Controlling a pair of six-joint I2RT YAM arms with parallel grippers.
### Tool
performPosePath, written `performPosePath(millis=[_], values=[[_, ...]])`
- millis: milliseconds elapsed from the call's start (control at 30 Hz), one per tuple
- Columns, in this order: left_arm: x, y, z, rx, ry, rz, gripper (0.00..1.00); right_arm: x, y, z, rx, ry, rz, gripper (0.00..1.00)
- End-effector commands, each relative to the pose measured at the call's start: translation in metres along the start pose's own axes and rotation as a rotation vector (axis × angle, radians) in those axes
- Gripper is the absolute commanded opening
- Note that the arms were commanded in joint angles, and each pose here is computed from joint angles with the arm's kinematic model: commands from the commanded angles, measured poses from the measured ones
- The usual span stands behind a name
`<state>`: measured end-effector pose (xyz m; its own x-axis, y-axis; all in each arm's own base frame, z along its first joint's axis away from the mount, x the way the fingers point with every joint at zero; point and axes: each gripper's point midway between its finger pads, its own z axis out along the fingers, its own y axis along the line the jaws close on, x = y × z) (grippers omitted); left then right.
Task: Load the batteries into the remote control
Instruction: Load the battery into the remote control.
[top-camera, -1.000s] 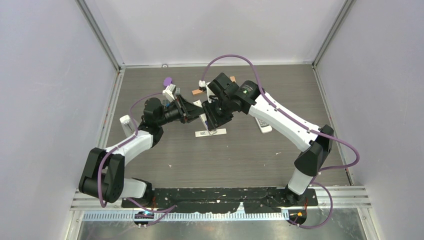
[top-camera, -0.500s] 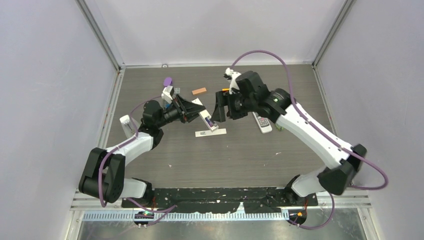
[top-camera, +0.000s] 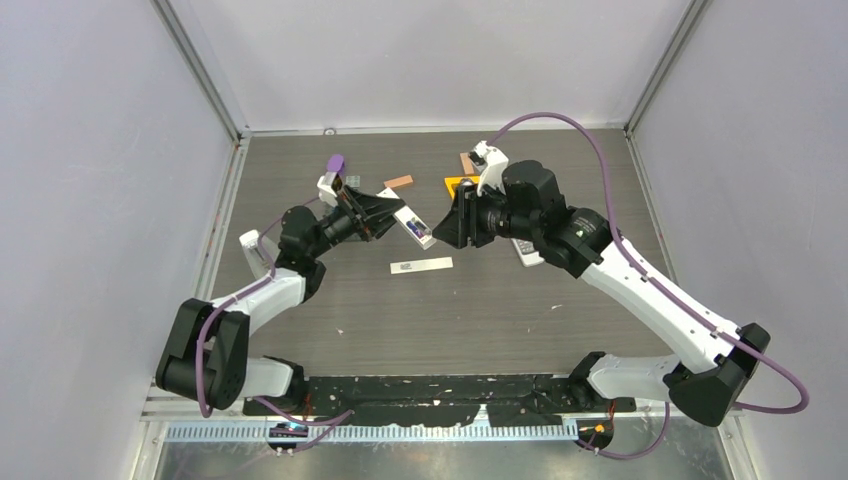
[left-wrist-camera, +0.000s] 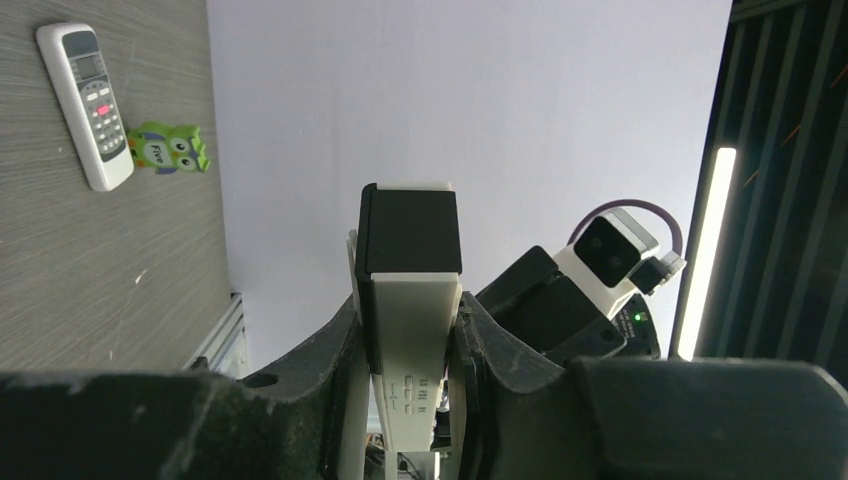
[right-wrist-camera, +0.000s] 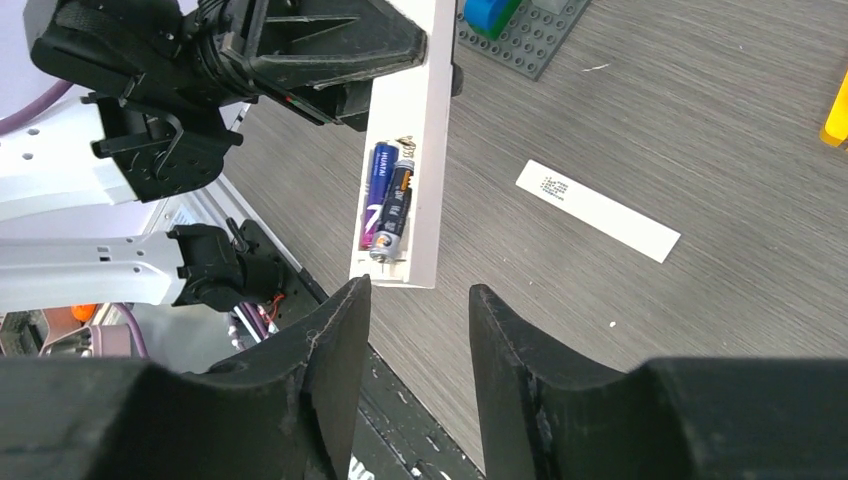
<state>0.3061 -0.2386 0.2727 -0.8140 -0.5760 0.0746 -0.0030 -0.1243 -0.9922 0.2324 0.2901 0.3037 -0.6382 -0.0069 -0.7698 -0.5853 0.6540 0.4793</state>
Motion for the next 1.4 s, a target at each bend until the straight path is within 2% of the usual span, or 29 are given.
performPosePath(millis=[0,533,1067,1233,1367], values=[[0.007,-0.03,-0.004,0.102,0.006,0.045,0.0,-0.013,0.004,0.004,-0.014,-0.049,-0.012,0.45],[0.013,-0.025,-0.004,0.106,0.027,0.065,0.0,-0.009,-0.002,0.017,0.012,-0.014,0.021,0.43],[0.025,-0.027,-0.005,0.105,0.041,0.167,0.0,0.008,-0.015,0.028,0.078,0.069,0.079,0.42],[0.022,-0.019,-0.007,0.042,0.014,0.195,0.0,0.003,-0.014,0.021,0.083,0.044,0.081,0.42],[0.021,-0.015,-0.009,0.008,-0.002,0.209,0.0,-0.007,-0.01,0.009,0.078,-0.01,0.077,0.49]])
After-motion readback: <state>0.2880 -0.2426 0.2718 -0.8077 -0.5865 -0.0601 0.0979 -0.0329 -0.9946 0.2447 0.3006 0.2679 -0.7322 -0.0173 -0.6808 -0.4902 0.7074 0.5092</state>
